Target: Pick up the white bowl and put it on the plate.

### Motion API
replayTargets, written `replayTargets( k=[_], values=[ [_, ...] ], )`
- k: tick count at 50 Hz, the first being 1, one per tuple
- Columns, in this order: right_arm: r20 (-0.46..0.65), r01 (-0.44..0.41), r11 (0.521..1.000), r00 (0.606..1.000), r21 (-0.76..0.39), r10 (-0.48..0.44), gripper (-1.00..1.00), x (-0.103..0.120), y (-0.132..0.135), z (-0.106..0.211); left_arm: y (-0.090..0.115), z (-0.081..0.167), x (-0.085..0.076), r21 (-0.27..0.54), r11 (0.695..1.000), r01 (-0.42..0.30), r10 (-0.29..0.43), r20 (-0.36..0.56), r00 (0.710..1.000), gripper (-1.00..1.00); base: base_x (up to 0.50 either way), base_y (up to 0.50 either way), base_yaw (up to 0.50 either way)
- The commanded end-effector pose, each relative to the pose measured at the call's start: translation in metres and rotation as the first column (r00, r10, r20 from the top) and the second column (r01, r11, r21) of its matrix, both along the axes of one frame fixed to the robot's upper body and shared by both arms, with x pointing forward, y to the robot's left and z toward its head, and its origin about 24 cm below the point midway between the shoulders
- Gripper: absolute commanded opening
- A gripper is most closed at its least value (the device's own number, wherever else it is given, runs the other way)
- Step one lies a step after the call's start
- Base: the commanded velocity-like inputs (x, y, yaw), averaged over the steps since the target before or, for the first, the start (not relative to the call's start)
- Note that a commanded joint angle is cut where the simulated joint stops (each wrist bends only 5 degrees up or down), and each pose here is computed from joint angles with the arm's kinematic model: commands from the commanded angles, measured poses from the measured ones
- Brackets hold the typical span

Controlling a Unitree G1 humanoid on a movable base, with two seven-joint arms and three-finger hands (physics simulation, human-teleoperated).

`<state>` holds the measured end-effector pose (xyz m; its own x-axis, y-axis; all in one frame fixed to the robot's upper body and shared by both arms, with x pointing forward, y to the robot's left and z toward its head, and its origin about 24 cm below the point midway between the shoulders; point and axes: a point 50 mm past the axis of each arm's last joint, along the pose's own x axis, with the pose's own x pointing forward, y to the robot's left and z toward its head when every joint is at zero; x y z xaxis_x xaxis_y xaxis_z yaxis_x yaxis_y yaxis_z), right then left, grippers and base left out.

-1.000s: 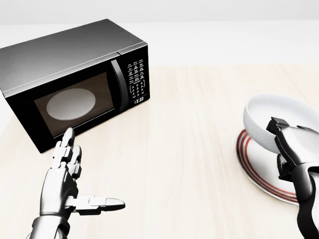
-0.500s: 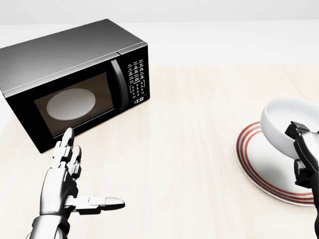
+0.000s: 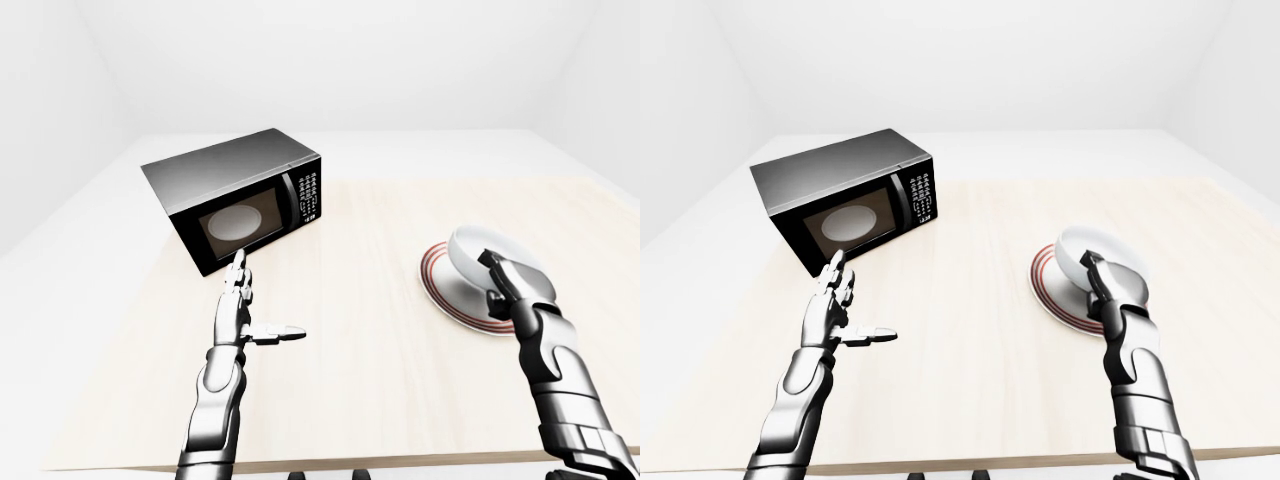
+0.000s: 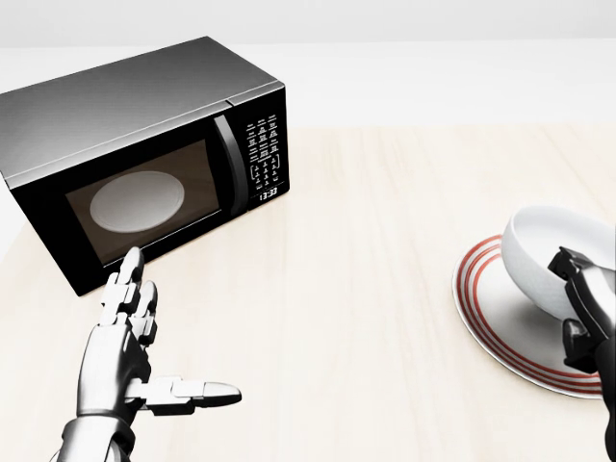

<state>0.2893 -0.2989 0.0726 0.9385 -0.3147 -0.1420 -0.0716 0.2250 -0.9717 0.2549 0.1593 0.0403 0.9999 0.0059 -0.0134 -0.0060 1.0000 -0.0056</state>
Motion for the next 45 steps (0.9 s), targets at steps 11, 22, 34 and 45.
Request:
replayTargets(
  k=[11, 22, 34, 45],
  values=[
    [-0.006, 0.011, 1.000, 1.000, -0.028, -0.011, -1.00, 0.002, -0.004, 0.000, 0.000, -0.001, 0.000, -0.002, 1.000, -0.002, 0.002, -0.002, 1.000, 1.00, 0.00, 0.00, 0.00],
    [-0.014, 0.016, 0.999, 1.000, -0.032, -0.017, -1.00, 0.006, -0.004, -0.003, 0.000, -0.001, 0.001, -0.002, 1.000, -0.003, 0.003, -0.003, 1.000, 1.00, 0.00, 0.00, 0.00],
    [-0.025, 0.019, 0.999, 0.999, -0.031, -0.020, -1.00, 0.005, -0.005, -0.009, 0.000, 0.000, 0.000, -0.001, 1.000, -0.001, 0.001, -0.001, 1.000, 1.00, 0.00, 0.00, 0.00],
    [-0.024, 0.021, 0.999, 0.999, -0.029, -0.022, 1.00, 0.005, -0.005, -0.009, 0.000, 0.000, 0.000, 0.001, 1.000, 0.000, 0.000, 0.000, 1.000, 1.00, 0.00, 0.00, 0.00]
  ],
)
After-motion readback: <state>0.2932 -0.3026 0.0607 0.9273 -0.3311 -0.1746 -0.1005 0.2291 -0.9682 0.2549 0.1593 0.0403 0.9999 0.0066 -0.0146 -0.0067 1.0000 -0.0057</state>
